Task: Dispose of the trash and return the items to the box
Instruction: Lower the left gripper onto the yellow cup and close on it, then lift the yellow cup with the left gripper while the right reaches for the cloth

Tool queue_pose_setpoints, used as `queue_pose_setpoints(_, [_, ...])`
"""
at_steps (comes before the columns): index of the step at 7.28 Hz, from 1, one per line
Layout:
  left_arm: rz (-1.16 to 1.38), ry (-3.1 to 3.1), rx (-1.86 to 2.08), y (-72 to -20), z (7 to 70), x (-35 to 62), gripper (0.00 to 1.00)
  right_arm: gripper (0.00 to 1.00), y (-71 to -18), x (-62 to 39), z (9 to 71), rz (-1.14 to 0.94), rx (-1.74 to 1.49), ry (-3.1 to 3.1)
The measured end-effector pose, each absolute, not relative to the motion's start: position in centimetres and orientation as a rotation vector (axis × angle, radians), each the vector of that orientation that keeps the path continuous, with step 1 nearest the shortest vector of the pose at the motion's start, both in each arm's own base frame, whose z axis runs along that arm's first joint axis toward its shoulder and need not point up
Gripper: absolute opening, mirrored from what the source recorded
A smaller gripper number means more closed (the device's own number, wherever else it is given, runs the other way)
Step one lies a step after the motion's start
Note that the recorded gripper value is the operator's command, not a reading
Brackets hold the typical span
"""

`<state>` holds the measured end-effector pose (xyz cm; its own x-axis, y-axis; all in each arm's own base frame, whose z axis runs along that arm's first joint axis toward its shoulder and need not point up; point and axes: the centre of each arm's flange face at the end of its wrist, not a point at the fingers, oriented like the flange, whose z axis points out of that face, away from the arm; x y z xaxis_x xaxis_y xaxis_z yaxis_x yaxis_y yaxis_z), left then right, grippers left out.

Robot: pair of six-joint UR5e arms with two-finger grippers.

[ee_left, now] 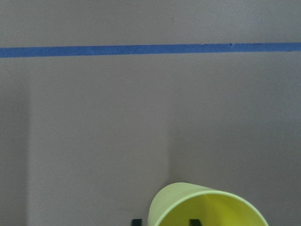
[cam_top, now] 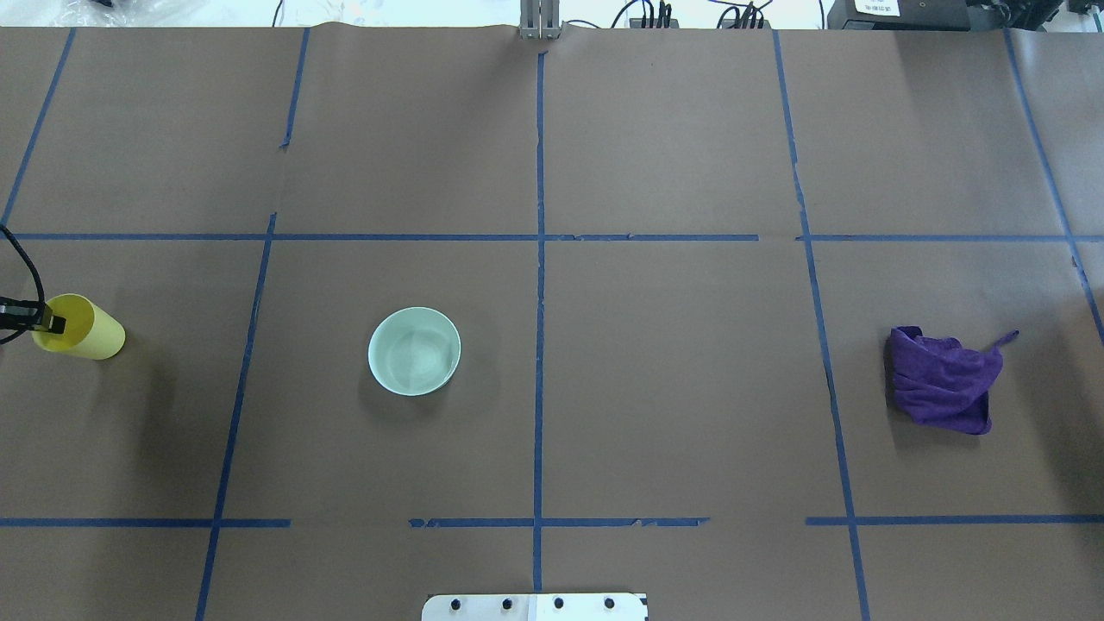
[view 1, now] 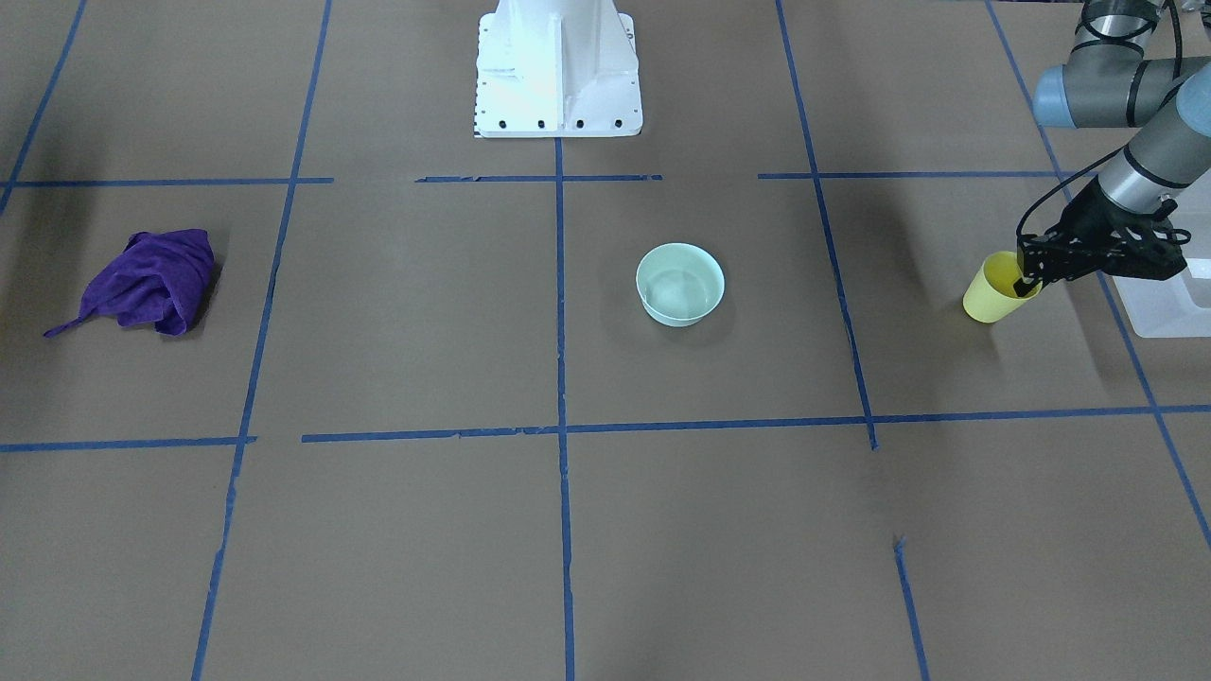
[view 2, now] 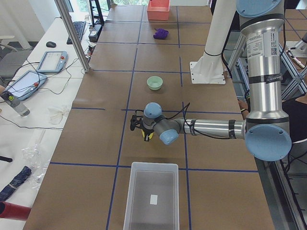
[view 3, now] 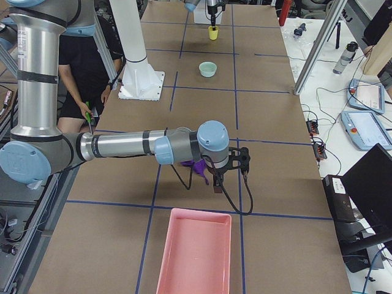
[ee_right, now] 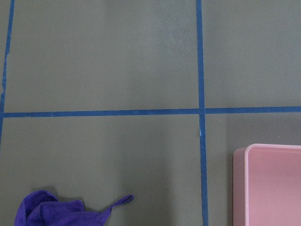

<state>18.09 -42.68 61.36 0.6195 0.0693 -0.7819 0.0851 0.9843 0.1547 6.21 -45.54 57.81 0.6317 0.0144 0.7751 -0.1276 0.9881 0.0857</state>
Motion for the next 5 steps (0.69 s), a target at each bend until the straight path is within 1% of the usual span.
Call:
queue_pose_setpoints(2, [0.014, 0.957, 0.161, -41.9, 59.6, 17.6, 0.0, 1.0, -45.8, 5.3, 57.7, 0.085, 0.122, -0.883])
queue_pose_setpoints(5, [-0.004, 1.018, 0.121, -41.5, 53.0, 14.6, 0.0, 1.0, -46.4, 2.5, 56.5, 0.064, 0.106, -0.86])
